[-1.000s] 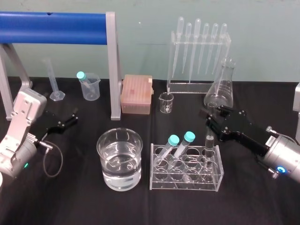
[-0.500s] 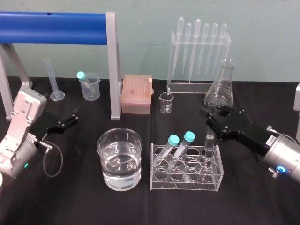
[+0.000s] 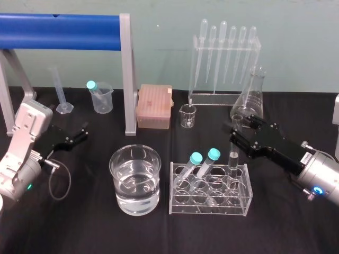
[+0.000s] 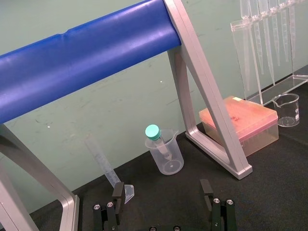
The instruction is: Hold the test tube with one hand and immerse one end into the beaker, then return it to the test tube rack.
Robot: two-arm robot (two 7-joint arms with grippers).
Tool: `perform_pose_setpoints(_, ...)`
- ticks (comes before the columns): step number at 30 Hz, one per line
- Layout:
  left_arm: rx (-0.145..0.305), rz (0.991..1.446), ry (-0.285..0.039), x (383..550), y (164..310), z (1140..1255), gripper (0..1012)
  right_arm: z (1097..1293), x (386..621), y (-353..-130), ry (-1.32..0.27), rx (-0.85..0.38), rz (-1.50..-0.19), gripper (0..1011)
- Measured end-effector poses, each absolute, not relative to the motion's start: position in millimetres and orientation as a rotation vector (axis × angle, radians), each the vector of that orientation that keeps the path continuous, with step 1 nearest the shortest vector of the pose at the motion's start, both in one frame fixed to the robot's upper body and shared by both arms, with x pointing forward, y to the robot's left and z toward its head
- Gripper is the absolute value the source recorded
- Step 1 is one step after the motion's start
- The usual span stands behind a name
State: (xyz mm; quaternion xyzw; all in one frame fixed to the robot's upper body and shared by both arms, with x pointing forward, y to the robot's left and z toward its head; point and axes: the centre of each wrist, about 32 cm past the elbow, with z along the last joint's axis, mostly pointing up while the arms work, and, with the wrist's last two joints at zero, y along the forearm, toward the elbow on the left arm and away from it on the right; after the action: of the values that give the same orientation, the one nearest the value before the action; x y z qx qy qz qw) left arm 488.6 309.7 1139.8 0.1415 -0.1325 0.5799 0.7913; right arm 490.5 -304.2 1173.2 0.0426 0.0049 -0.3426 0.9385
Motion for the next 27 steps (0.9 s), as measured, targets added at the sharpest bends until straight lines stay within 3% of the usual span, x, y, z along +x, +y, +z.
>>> perform_pose_setpoints(13,0.305,1.248,-0.285,488.6,309.6,1139.8,1000,1173.3,491,-304,0.010,0.088,-0.700,898)
perform_pose_setpoints(18,0.305,1.248,-0.285,488.6,309.7,1139.8,1000,1173.2,491,-304,0.010,0.088,-0.700,1002)
perform_pose_setpoints(24,0.304,1.248,-0.285,488.6,309.7,1139.8,1000,1174.3,491,-304,0.003,0.093,-0.700,1000)
perform_pose_setpoints(27,0.304,1.248,-0.285,488.6,309.7,1139.8,1000,1187.7,490,-305,-0.067,0.146,-0.715,1000)
